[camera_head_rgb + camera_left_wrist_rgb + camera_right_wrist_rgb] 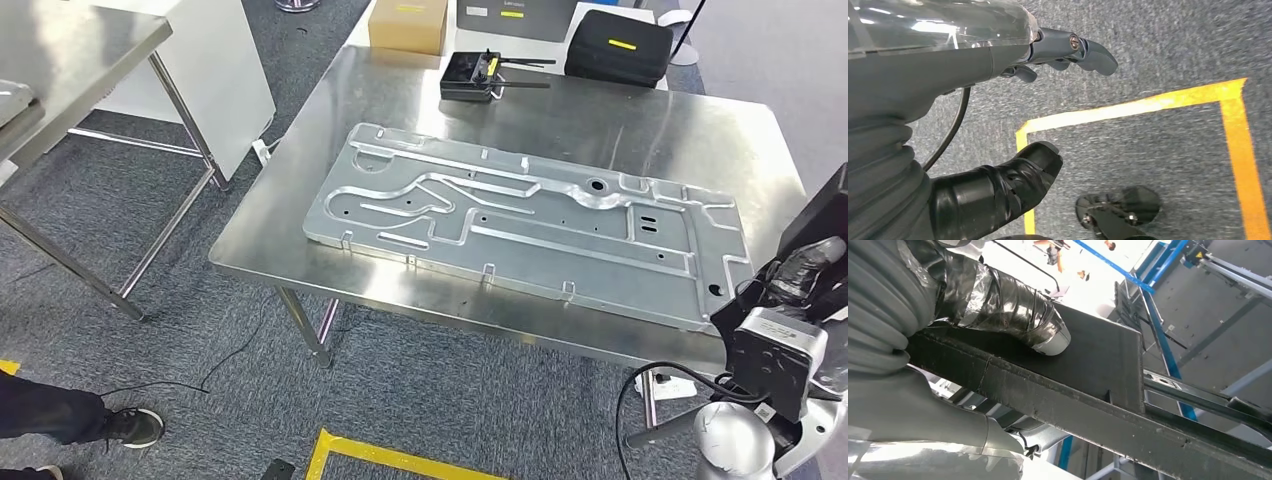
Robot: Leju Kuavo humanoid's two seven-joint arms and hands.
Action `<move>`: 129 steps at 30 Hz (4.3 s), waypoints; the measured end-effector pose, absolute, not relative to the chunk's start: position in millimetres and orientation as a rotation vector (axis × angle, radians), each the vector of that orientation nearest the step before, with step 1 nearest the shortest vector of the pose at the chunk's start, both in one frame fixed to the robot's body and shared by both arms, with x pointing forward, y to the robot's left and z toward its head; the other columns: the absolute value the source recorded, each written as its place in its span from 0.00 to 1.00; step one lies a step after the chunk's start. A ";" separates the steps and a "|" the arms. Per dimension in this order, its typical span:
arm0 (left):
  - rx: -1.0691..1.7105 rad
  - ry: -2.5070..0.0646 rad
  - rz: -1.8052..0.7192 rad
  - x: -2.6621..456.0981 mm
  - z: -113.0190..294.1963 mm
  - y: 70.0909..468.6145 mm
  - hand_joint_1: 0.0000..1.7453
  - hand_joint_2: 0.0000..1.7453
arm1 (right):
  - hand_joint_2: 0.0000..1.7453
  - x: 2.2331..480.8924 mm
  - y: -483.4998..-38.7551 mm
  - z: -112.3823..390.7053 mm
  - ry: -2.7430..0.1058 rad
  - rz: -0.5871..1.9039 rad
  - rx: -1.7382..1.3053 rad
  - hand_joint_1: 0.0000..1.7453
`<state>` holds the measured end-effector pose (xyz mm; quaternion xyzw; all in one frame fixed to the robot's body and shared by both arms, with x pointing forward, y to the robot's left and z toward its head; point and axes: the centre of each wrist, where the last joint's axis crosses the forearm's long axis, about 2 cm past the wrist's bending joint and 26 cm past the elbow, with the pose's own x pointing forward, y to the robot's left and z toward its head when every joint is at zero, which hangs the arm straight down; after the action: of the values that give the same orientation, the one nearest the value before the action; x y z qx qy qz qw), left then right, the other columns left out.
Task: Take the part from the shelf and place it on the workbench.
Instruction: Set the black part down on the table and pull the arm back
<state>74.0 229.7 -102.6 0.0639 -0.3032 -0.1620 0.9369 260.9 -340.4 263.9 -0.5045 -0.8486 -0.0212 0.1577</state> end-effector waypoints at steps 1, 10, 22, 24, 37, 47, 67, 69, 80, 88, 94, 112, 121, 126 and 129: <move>0.129 -0.620 -0.331 74.4 -102.5 229.6 0.00 1.00 | 1.00 261.8 -340.8 264.2 -2.427 -0.059 -1.444 1.00; 0.124 -0.627 -0.341 78.0 -101.9 229.2 0.00 1.00 | 1.00 267.6 -343.0 264.2 -2.410 -0.046 -1.452 1.00; 0.145 -0.605 -0.346 77.7 -101.8 229.2 0.00 1.00 | 1.00 273.8 -342.3 260.1 -2.373 0.004 -1.481 1.00; 0.152 -0.601 -0.346 78.0 -101.7 229.2 0.00 1.00 | 1.00 275.2 -341.3 259.4 -2.371 0.016 -1.483 1.00; 0.182 -0.585 -0.357 79.6 -101.2 228.8 0.00 1.00 | 1.00 282.4 -334.6 258.3 -2.350 0.077 -1.503 1.00; 0.159 -0.594 -0.359 83.9 -100.3 226.7 0.00 1.00 | 1.00 302.1 -312.5 266.0 -2.376 0.161 -1.490 1.00; 0.109 -0.600 -0.434 95.4 -97.8 223.3 0.00 0.75 | 1.00 355.7 -271.5 320.7 -2.379 0.298 -1.584 0.80; 0.109 -0.596 -0.433 96.1 -97.6 222.9 0.00 0.25 | 1.00 362.1 -267.3 328.4 -2.369 0.320 -1.619 0.80; 0.125 -0.590 -0.468 103.9 -95.1 218.5 0.00 0.00 | 1.00 413.2 -276.2 365.3 -2.016 0.624 -2.091 0.82; 0.130 -0.588 -0.472 105.9 -94.5 217.6 0.00 0.00 | 1.00 437.7 -296.3 340.7 -1.838 0.907 -2.163 0.83; 0.135 -0.587 -0.464 106.0 -94.3 217.0 0.00 0.00 | 1.00 442.8 -318.9 314.6 -1.723 1.028 -2.170 0.81; 0.142 -0.589 -0.453 106.1 -94.2 216.7 0.00 0.00 | 1.00 436.0 -343.4 267.7 -1.615 1.166 -2.123 0.86; 0.139 -0.589 -0.437 105.8 -94.3 216.9 0.00 0.00 | 1.00 413.5 -346.7 219.2 -1.632 1.266 -1.972 0.89; 0.138 -0.590 -0.430 105.8 -94.3 216.8 0.00 0.00 | 1.00 402.0 -323.3 196.8 -1.675 1.332 -1.837 0.89; 0.138 -0.589 -0.429 105.1 -94.5 216.8 0.00 0.00 | 1.00 396.7 -313.6 186.8 -1.684 1.356 -1.782 0.89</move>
<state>105.1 216.8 -94.5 0.0673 -0.2878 -0.2098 0.9320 396.7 -313.6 186.8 -0.6267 -0.5925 0.4771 0.1690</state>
